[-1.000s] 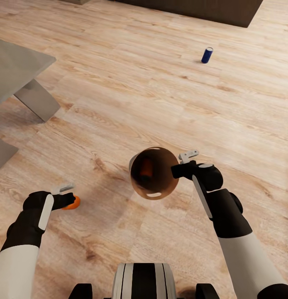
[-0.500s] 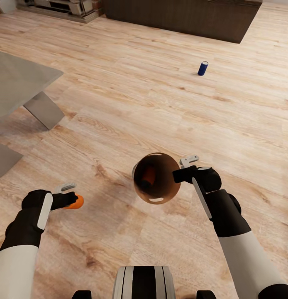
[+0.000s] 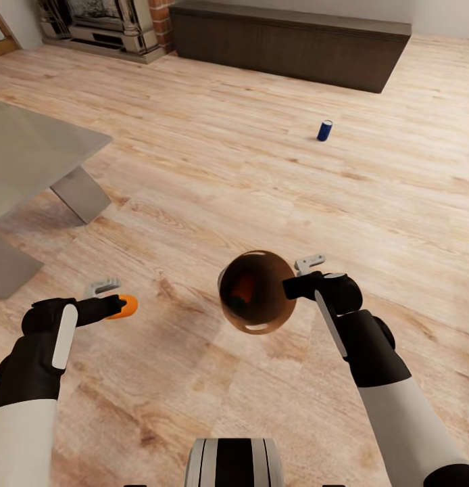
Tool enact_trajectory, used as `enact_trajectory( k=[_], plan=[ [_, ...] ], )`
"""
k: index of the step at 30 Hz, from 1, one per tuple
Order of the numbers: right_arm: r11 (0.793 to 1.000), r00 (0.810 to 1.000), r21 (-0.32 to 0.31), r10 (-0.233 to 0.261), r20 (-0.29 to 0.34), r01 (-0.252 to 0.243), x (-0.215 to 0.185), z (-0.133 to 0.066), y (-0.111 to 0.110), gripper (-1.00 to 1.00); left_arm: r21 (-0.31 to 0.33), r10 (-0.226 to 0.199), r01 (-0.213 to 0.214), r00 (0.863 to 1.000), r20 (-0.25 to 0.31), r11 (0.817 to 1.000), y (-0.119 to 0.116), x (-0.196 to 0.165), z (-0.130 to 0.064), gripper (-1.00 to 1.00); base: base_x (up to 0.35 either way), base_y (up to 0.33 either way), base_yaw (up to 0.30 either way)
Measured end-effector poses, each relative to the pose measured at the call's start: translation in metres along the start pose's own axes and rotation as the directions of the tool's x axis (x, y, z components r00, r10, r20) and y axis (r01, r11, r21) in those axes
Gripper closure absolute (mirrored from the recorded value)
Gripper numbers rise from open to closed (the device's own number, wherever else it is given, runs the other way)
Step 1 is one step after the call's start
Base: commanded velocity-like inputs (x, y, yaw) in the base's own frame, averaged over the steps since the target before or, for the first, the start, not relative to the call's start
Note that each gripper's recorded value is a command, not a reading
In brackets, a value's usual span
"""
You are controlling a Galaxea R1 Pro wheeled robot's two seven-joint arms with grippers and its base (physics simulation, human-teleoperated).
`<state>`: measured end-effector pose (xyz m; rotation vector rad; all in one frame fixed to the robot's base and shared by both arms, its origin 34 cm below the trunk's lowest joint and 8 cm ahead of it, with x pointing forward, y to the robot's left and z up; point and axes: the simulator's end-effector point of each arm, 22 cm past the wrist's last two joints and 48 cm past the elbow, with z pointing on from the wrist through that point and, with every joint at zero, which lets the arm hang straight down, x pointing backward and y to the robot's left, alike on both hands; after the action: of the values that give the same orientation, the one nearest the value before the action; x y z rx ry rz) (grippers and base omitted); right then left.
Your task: Put the three can of soda from the living room inside the tash can in the kitchen.
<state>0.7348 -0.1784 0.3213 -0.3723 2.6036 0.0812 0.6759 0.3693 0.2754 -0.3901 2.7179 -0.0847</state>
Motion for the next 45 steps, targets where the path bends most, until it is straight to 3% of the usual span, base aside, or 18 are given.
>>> enact_trajectory(
  k=[8,16,18,23,27,29,33,45],
  plan=[
    [1.0,1.0,0.007,-0.003,0.005,0.003,-0.007,-0.01,0.0,1.0,0.044,-0.008,0.006,0.999,0.033,0.999,-0.014,-0.014,-0.016,1.0,0.0,0.0,0.0],
    [1.0,1.0,0.012,-0.006,0.007,0.006,-0.012,-0.02,0.0,1.0,0.114,0.036,-0.043,0.997,0.064,0.993,-0.049,-0.026,-0.034,1.0,0.0,0.0,0.0],
    [1.0,1.0,0.01,-0.003,-0.004,0.003,-0.009,-0.02,0.0,1.0,0.183,0.056,-0.067,0.996,0.063,0.981,-0.078,-0.024,-0.039,1.0,0.0,0.0,0.0],
    [1.0,1.0,0.021,-0.006,0.007,0.006,-0.015,-0.029,-0.003,1.0,0.223,0.079,-0.095,0.994,0.079,0.97,-0.095,-0.028,-0.051,1.0,0.0,0.0,0.0],
    [1.0,1.0,0.022,-0.003,0.011,0.003,-0.018,-0.035,-0.005,1.0,0.304,0.096,-0.125,0.99,0.107,0.944,-0.114,-0.034,-0.069,1.0,0.0,0.0,0.0],
    [0.999,1.0,0.029,-0.015,-0.001,0.015,-0.013,-0.034,-0.005,1.0,0.305,0.105,-0.135,0.988,0.112,0.943,-0.114,-0.036,-0.071,1.0,0.0,0.0,0.0],
    [0.998,0.995,0.036,-0.042,-0.085,0.046,0.023,-0.019,-0.002,1.0,0.299,0.11,-0.133,0.989,0.095,0.945,-0.112,-0.032,-0.066,1.0,0.0,0.0,0.0],
    [0.983,0.99,0.142,-0.106,-0.093,0.119,0.022,-0.023,-0.026,1.0,0.298,0.107,-0.128,0.991,0.085,0.946,-0.111,-0.029,-0.064,1.0,0.0,0.0,0.0]
  ],
)
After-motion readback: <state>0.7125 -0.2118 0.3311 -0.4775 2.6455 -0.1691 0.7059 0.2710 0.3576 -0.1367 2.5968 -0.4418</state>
